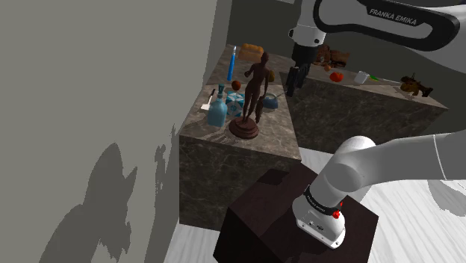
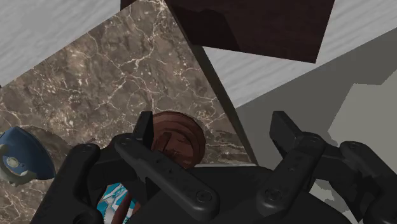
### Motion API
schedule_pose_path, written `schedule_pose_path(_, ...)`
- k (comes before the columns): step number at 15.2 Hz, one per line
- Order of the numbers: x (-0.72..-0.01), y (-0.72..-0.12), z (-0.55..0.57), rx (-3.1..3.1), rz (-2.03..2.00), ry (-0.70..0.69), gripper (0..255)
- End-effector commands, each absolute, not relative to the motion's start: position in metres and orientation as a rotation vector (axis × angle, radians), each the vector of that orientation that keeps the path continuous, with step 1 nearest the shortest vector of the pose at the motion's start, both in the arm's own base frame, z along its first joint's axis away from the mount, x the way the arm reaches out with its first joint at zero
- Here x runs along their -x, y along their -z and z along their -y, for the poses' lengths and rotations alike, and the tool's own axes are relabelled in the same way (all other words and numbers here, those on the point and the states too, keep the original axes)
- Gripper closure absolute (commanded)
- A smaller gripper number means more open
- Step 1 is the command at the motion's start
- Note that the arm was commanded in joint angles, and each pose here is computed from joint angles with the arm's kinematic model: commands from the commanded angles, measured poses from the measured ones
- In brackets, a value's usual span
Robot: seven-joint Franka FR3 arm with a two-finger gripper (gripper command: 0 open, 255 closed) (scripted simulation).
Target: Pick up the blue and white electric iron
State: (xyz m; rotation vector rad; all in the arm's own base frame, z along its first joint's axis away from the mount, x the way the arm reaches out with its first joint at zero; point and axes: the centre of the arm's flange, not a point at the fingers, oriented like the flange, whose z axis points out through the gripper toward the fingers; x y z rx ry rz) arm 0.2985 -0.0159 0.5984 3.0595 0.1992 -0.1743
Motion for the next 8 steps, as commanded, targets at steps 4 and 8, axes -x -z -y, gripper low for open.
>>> schedule_pose_path(4,-0.307,-0.582,0.05,-3.059,-0.246,0.146,0)
schedule_pose_path(8,-0.32,-0.56,0.095,-3.058,-0.309,0.107,0)
